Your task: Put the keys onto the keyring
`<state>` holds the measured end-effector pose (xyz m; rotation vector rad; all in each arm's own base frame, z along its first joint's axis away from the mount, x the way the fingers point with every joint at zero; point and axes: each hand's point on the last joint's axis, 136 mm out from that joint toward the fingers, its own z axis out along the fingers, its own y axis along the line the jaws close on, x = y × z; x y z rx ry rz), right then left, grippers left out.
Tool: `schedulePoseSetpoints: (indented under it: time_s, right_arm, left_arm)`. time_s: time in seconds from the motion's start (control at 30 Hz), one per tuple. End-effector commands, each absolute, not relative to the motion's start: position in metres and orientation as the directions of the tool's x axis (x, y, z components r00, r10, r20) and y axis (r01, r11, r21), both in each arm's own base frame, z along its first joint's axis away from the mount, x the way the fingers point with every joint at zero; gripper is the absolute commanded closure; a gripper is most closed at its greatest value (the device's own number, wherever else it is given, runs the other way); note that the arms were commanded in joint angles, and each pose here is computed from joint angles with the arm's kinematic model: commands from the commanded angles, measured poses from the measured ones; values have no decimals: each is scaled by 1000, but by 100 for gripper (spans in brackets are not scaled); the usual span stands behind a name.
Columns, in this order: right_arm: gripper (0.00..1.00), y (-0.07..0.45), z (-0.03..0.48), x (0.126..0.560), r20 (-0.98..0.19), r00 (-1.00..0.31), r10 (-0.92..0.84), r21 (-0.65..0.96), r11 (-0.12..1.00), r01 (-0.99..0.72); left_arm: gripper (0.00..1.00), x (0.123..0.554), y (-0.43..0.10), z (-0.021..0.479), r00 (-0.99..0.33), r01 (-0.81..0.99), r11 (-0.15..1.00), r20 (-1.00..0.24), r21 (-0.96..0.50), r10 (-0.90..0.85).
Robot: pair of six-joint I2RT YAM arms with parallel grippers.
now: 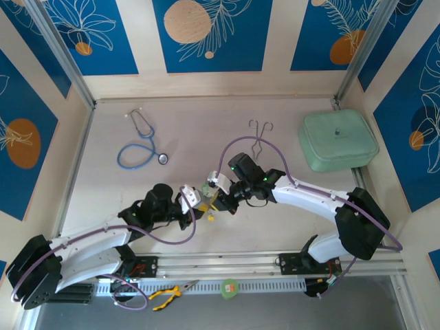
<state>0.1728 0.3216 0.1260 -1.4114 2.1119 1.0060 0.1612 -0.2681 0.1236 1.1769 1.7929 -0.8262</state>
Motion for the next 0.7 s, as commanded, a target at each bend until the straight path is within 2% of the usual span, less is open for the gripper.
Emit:
schedulePoseSetpoints:
  time_s: [0.0,0.13,0.3,0.5,0.67]
  right_arm:
    - [100,322,124,180,-651,-461,-603,369,280,-886]
    - [100,322,122,175,-635,-488,-599,410,273,-870]
    - [93,321,122,173,-623,-509,-594,443,268,-856]
    - [79,316,124,172,-622,-525,-581,469,261,-844]
    - [67,311,144,166,-703,-442,-557,420,177,-890]
  left_arm:
    - [100,152,-275,140,-155,958,282,-918,-49,366]
    - [100,154,-273,140,-139,958,287,-919,-30,369]
    - [100,154,-273,140,-126,958,286,-921,-16,370]
    - [100,157,-273,141,-110,955,296,-926,2,360]
    - [100,157,-274,140,-94,957,290,-933,12,348]
